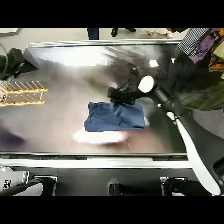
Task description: Fold the clothes and pants, and hang the long-sleeved shirts on hangers.
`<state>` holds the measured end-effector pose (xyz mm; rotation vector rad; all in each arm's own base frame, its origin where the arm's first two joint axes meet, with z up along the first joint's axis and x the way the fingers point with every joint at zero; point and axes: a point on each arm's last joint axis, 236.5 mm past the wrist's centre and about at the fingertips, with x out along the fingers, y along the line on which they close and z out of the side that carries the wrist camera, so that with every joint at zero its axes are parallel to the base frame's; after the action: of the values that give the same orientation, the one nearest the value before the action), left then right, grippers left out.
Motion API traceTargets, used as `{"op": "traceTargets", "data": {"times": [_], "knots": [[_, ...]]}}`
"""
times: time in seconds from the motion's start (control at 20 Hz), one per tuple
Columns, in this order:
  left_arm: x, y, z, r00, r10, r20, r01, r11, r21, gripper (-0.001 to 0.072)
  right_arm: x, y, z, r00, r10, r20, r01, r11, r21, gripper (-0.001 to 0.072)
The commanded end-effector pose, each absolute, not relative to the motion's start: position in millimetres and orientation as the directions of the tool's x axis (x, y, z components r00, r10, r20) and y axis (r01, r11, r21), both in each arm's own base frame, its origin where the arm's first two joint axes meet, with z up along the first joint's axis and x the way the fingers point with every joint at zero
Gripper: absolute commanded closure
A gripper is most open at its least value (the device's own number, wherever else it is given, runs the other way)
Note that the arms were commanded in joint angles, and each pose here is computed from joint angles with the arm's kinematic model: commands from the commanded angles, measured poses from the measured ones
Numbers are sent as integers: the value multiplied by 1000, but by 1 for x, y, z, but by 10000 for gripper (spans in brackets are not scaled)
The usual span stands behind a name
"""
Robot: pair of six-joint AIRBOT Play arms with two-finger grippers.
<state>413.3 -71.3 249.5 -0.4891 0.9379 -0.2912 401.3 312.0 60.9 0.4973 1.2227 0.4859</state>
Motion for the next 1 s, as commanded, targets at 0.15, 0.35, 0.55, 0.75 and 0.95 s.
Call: {"op": "traceTargets", "data": {"times": [0.15,0.35,0.55,0.75,0.95], "knots": [[411,-50,247,573,-408,-711,-16,861,-508,692,409,342,32,262,625,-735,-29,767,641,678],[410,-50,234,549,-412,-727,-33,859,-512,692,411,347,23,250,636,-730,-3,754,657,678],[411,-50,232,548,-412,-728,-37,857,-513,693,407,354,18,221,656,-722,0,740,673,677],[411,-50,232,549,-412,-728,-37,857,-514,692,398,359,15,186,667,-721,-15,736,677,677],[411,-50,232,550,-411,-727,-38,857,-514,692,383,371,11,149,664,-733,-73,746,662,626]]}}
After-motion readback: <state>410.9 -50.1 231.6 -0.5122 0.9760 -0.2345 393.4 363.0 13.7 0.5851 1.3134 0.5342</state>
